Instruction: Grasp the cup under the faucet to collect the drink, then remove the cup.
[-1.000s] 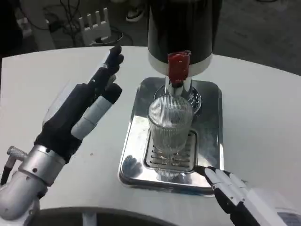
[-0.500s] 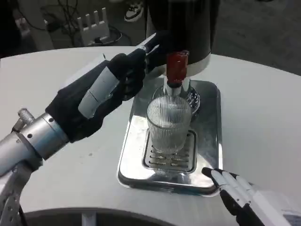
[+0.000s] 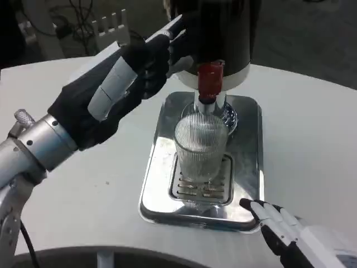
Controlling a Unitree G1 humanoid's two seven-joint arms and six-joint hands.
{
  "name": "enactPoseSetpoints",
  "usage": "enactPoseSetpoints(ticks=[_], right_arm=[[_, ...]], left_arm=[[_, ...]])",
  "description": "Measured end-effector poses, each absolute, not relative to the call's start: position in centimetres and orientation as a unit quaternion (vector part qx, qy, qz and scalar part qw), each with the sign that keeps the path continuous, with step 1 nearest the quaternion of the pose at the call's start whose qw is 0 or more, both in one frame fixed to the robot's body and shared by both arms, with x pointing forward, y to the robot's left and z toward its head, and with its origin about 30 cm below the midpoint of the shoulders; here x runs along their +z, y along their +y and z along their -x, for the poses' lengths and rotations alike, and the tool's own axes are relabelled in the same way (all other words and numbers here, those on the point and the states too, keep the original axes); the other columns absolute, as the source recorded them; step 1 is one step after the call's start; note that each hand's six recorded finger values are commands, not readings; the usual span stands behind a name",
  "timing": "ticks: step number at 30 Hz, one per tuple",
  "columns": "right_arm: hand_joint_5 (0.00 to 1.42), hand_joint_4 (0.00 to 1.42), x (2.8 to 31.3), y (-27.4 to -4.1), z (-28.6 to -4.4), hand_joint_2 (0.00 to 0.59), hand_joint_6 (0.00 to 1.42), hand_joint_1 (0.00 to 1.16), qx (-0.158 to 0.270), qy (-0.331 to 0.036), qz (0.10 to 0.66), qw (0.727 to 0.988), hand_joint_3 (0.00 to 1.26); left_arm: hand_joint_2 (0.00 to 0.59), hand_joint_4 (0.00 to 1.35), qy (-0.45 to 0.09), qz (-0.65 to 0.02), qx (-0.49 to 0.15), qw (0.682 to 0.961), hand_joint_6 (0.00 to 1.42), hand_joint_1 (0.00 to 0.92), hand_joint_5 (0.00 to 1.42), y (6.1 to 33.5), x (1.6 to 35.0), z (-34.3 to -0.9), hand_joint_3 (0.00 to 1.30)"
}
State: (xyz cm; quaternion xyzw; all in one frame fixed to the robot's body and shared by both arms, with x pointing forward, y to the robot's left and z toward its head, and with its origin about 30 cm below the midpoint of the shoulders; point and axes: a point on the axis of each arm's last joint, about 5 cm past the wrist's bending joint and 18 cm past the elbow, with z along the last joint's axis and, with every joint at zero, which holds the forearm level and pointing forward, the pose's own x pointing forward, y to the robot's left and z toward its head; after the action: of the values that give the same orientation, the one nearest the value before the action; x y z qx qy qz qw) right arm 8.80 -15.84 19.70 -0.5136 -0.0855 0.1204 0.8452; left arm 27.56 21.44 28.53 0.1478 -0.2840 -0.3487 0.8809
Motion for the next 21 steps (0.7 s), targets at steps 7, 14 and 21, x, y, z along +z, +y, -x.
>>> enactPoseSetpoints(ticks=[7, 14, 21], right_arm=[[0.00, 0.00, 19.7, -15.9, -8.8, 0.446, 0.00, 0.44, 0.120, -0.084, 0.514, 0.845, 0.03], [0.00, 0.00, 19.7, -15.8, -8.8, 0.446, 0.00, 0.44, 0.120, -0.087, 0.513, 0.845, 0.03], [0.00, 0.00, 19.8, -15.8, -8.9, 0.446, 0.00, 0.44, 0.119, -0.090, 0.513, 0.845, 0.03]], left_arm=[[0.000, 0.00, -0.280, -0.153, -0.345, 0.883, 0.00, 0.000, 0.00, 21.3, 28.9, -28.2, 0.00], [0.000, 0.00, -0.264, -0.147, -0.364, 0.881, 0.00, 0.000, 0.00, 20.3, 28.2, -29.0, 0.00], [0.000, 0.00, -0.269, -0.141, -0.390, 0.869, 0.00, 0.000, 0.00, 18.8, 28.0, -29.2, 0.00]])
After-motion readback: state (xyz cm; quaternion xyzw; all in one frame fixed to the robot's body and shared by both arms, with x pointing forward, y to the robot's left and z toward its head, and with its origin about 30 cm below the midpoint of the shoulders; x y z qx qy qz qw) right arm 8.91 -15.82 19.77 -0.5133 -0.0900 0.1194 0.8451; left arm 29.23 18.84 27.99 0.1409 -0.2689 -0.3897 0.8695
